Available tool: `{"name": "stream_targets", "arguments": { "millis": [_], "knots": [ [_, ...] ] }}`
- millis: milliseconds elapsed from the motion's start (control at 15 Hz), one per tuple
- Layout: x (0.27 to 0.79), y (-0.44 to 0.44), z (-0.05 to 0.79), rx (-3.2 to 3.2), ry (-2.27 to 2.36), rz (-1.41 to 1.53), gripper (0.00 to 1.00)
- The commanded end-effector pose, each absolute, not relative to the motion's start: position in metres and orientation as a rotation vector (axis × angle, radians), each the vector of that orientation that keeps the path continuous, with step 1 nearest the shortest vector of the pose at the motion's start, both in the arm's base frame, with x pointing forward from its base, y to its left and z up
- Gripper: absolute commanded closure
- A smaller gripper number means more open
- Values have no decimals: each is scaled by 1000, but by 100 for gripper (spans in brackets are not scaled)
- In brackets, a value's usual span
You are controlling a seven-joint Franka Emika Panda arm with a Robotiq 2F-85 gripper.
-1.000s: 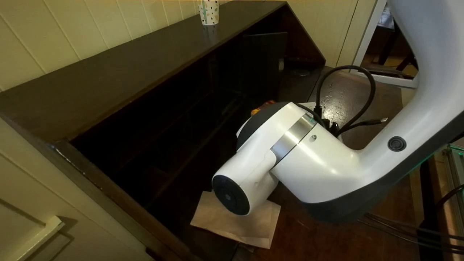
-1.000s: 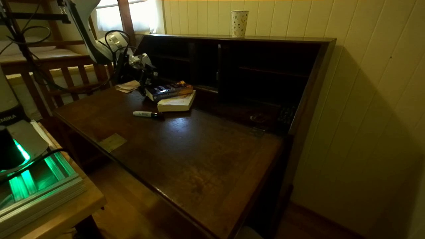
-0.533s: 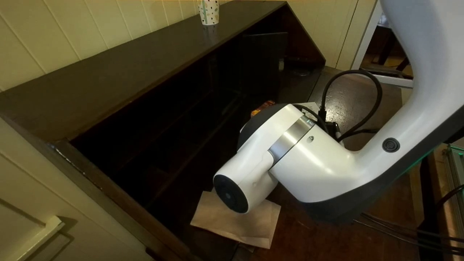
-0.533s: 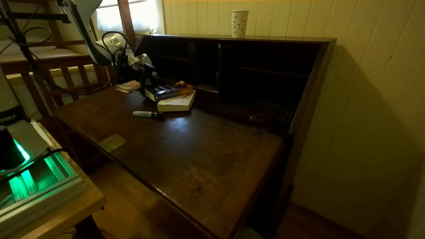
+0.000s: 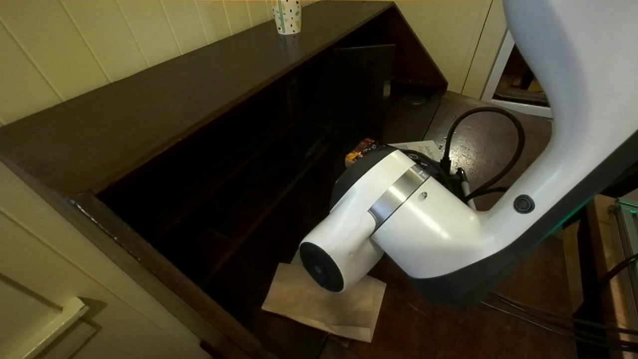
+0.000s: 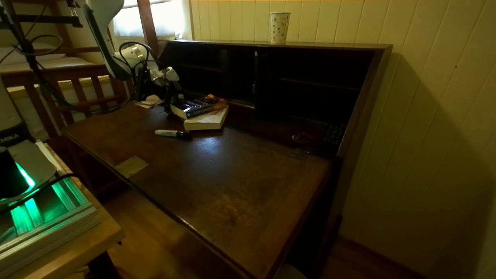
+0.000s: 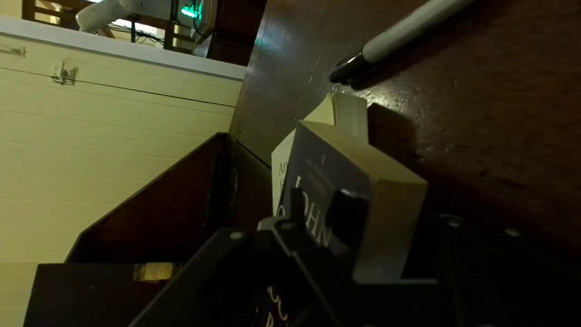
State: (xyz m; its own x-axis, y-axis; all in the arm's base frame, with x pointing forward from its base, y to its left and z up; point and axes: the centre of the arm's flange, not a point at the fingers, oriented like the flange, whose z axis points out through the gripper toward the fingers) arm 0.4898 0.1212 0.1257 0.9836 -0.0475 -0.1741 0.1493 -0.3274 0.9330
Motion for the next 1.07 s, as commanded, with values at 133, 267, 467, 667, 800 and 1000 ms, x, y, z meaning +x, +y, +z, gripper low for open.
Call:
{"name": "stream_targets", "arguments": {
  "millis": [133,267,467,667,800,1000],
  "knots": [
    [496,117,108,1900,23,-232,88],
    [497,117,107,1895,16,-233,94],
    [497,120,114,1902,12,-217,93],
    [496,125,127,1915,8,-175,93],
    [496,129,139,1931,-5,-144,93],
    [496,135,160,1952,-34,-100,93]
  ]
}}
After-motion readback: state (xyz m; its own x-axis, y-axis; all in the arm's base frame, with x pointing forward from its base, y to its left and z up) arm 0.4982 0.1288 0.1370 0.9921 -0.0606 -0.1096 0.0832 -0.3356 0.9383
